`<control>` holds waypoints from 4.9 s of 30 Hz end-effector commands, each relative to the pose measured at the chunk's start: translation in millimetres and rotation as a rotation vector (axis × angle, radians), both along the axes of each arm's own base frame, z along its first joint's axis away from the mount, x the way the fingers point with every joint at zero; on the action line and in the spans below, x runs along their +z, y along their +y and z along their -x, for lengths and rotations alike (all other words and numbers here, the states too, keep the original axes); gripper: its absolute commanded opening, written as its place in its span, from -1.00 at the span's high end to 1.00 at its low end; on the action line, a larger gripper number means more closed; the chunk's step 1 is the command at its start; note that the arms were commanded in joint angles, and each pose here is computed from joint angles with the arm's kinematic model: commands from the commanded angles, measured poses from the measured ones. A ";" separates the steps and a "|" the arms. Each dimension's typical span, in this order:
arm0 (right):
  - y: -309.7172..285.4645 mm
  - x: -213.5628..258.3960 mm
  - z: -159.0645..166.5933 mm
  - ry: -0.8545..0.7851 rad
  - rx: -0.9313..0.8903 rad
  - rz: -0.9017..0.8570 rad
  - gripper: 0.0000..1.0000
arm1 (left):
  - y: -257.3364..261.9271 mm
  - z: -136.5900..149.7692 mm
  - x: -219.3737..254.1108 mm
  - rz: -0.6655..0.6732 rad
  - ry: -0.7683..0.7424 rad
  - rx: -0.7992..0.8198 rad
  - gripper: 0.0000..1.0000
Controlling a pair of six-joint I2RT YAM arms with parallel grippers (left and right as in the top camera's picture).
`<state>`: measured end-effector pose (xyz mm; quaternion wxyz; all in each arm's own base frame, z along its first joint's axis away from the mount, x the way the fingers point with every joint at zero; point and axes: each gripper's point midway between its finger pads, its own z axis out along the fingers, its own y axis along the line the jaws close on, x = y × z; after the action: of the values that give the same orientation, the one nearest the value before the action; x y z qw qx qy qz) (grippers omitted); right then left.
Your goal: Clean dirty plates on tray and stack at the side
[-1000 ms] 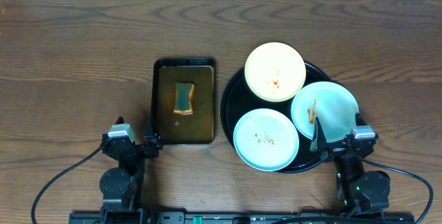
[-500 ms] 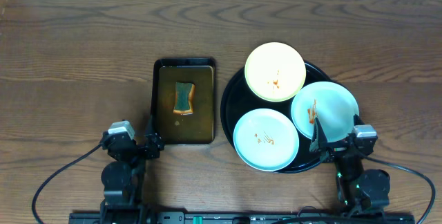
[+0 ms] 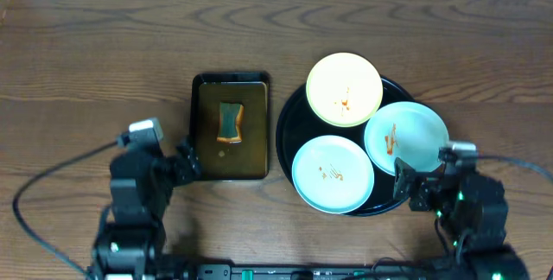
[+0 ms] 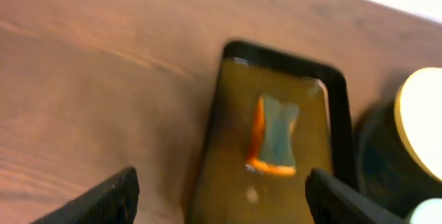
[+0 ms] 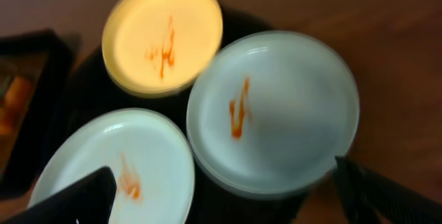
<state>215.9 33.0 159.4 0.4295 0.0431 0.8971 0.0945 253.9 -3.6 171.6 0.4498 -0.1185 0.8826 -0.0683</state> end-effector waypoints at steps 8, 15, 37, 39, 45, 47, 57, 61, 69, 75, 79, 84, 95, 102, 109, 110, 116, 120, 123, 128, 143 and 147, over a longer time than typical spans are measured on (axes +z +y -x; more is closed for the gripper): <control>39.3 -7.8 -3.2 0.322 0.085 -0.204 -0.98 | -10.0 -7.1 14.7 0.050 0.344 -0.034 -0.56; 42.7 -20.4 -3.9 0.377 0.098 -0.208 -0.98 | -9.8 -4.9 5.6 0.050 0.401 -0.032 -0.56; 57.8 -112.2 20.9 0.691 0.064 -0.285 0.24 | -79.3 -86.9 -34.3 0.051 0.348 -0.244 -0.50; 59.5 -119.0 19.2 0.708 0.067 -0.282 0.24 | -88.8 -92.2 -54.0 0.045 0.389 -0.264 -0.49; 61.1 -135.2 19.5 0.767 0.063 -0.273 0.27 | -96.2 -99.9 -86.3 0.037 0.451 -0.276 -0.47; 61.5 -139.1 17.9 0.776 0.062 -0.273 0.31 | -96.8 -102.4 -94.4 0.036 0.464 -0.276 -0.48; 66.6 -146.9 10.2 0.775 0.072 -0.282 0.55 | -93.2 -105.5 -128.6 0.011 0.533 -0.256 -0.42; 66.7 -147.1 9.7 0.774 0.072 -0.282 0.59 | -86.1 -105.2 -138.1 -0.023 0.555 -0.230 -0.37; 66.7 -147.1 9.8 0.774 0.072 -0.282 0.61 | -77.5 -101.5 -153.4 -0.063 0.594 -0.201 -0.19; 66.7 -147.1 9.9 0.774 0.072 -0.282 0.63 | -76.4 -102.8 -154.6 -0.069 0.591 -0.196 0.24; 66.7 -147.1 9.9 0.774 0.072 -0.282 0.62 | -76.3 -102.7 -154.7 -0.069 0.592 -0.196 0.54; 66.6 -147.2 9.9 0.775 0.072 -0.282 0.62 | -76.9 -101.9 -154.9 -0.066 0.595 -0.198 0.84; 66.7 -147.2 10.0 0.775 0.072 -0.282 0.62 | -96.8 -98.3 -146.4 0.030 0.591 -0.271 0.85; 66.7 -147.2 10.0 0.775 0.072 -0.282 0.61 | -111.2 -107.7 -104.3 0.091 0.463 -0.330 0.85; 66.6 -147.2 10.0 0.775 0.072 -0.281 0.62 | -112.7 -115.2 -51.5 0.079 0.296 -0.361 0.85; 66.6 -147.2 10.0 0.775 0.072 -0.281 0.62 | -112.6 -115.5 -44.9 0.079 0.277 -0.362 0.85; 66.6 -147.3 10.4 0.777 0.072 -0.281 0.62 | -112.6 -118.8 -3.8 0.033 0.133 -0.406 0.85; 66.5 -147.3 10.5 0.777 0.071 -0.281 0.62 | -110.3 -123.8 27.8 0.023 0.019 -0.393 0.85; 66.6 -147.3 10.6 0.778 0.071 -0.282 0.62 | -104.8 -125.8 47.9 0.005 -0.050 -0.366 0.85; 66.6 -147.3 10.5 0.777 0.072 -0.282 0.62 | -96.2 -127.0 72.8 -0.019 -0.134 -0.322 0.85; 66.6 -147.3 10.5 0.777 0.072 -0.282 0.63 | -95.8 -125.2 83.6 -0.017 -0.168 -0.322 0.85; 66.6 -147.3 10.5 0.777 0.072 -0.282 0.63 | -95.8 -125.2 83.6 -0.017 -0.168 -0.322 0.85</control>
<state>209.2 95.9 13.7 0.0526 0.1060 0.9716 0.2048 378.5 -101.3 243.1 0.4906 0.0328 0.8584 -0.1464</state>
